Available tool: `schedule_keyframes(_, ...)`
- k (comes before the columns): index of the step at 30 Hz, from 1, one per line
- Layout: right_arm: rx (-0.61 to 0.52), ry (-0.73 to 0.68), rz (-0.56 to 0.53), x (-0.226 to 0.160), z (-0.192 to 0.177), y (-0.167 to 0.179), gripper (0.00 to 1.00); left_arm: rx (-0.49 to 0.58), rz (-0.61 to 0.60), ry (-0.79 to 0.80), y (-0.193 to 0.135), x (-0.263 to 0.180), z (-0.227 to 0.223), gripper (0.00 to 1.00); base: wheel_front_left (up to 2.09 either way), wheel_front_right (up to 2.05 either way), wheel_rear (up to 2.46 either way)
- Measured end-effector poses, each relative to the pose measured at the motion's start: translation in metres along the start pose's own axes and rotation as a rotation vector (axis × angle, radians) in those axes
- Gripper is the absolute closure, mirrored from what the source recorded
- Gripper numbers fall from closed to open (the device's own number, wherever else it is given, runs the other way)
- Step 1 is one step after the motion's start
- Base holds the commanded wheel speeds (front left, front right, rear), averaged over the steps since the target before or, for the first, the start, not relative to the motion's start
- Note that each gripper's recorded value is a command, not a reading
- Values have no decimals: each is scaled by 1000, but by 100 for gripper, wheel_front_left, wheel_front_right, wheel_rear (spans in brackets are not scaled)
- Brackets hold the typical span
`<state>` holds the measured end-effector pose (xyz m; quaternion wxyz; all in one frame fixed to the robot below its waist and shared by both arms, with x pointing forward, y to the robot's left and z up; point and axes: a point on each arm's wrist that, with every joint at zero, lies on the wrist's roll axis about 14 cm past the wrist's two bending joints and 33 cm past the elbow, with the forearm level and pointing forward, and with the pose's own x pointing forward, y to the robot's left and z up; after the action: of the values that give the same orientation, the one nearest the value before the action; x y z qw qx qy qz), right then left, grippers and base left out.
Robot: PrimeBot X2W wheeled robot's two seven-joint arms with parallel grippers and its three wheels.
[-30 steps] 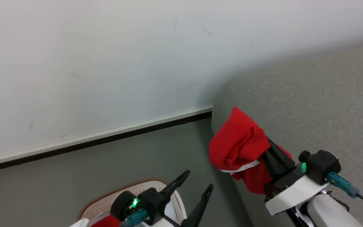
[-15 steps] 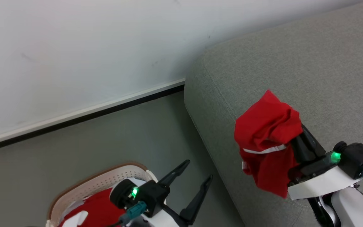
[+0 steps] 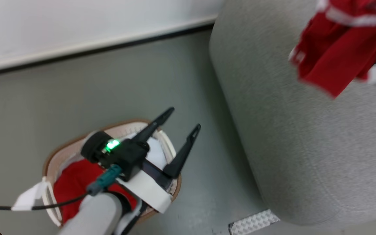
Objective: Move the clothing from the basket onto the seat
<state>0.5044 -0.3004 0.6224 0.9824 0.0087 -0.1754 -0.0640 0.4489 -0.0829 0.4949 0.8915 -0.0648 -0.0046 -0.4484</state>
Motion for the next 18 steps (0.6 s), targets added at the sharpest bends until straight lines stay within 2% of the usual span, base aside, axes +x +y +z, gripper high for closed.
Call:
schedule_keyframes(9, -113, -9, -127, 108, -4, -40, 100, -41, 125, 33, 72, -11, -38, 0, 0, 0, 0)
schedule_keyframes(14, -142, 59, -220, 129, -36, -66, 100, -49, 200, 65, 97, -31, -56, 0, 0, 0, 0)
schedule_keyframes(18, -133, 167, -301, 120, -85, -88, 100, -60, 245, 102, 109, -46, -71, 0, 0, 0, 0)
